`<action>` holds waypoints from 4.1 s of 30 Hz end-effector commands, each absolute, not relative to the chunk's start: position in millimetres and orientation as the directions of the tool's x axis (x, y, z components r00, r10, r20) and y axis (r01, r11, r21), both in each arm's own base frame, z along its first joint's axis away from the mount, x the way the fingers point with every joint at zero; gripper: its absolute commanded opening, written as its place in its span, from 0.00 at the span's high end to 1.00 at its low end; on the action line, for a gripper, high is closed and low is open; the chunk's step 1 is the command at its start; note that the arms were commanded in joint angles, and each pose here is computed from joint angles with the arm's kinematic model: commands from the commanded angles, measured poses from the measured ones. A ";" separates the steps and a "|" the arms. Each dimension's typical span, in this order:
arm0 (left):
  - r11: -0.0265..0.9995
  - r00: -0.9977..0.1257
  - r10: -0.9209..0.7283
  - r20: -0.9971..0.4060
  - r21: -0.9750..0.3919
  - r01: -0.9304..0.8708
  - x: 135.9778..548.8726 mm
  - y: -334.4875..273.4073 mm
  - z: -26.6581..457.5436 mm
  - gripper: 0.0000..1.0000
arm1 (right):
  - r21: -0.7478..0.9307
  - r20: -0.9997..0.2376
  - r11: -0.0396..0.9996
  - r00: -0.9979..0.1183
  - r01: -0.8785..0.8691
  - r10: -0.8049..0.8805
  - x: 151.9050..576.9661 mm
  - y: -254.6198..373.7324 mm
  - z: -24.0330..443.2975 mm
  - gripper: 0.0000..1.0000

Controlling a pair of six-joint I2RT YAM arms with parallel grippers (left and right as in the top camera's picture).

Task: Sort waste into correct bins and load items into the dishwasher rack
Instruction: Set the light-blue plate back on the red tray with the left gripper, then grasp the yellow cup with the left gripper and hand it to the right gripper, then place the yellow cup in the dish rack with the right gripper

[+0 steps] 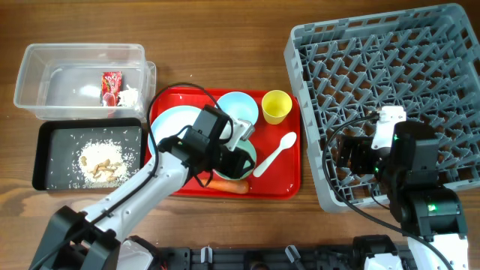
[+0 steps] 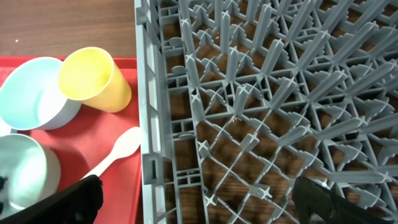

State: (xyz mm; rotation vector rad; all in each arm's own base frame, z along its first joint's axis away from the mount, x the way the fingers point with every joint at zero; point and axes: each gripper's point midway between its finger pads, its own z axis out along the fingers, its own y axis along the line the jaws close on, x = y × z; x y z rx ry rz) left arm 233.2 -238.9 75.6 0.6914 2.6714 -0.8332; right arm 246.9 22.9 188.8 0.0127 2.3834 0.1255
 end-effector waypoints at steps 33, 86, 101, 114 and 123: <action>0.783 -0.767 0.198 -0.610 -0.373 0.498 367.9 -311.7 61.5 0.75 | 0.132 -0.687 0.991 -0.724 -0.035 0.066 246.9 28.0 195.6 0.00; 0.030 -0.901 0.238 -0.364 -0.924 0.381 279.0 -288.8 233.2 0.96 | 0.452 -0.871 0.265 -0.485 -0.852 -0.076 251.8 178.2 259.9 0.31; 0.834 -0.963 -0.008 -0.271 -0.533 0.143 323.1 -183.9 111.6 0.03 | 0.364 -0.689 0.911 -0.715 -0.193 0.124 295.3 63.3 246.0 0.60; 0.951 -0.903 -0.155 -0.402 -0.309 -0.026 312.4 -93.5 157.3 0.00 | 0.167 -0.275 0.741 -0.691 0.650 0.668 249.9 -145.5 187.1 0.60; 0.951 -0.904 -0.155 -0.398 -0.308 -0.027 311.6 -93.4 156.9 0.00 | 0.099 -0.179 0.671 -0.650 0.735 0.739 246.8 -173.5 150.7 0.00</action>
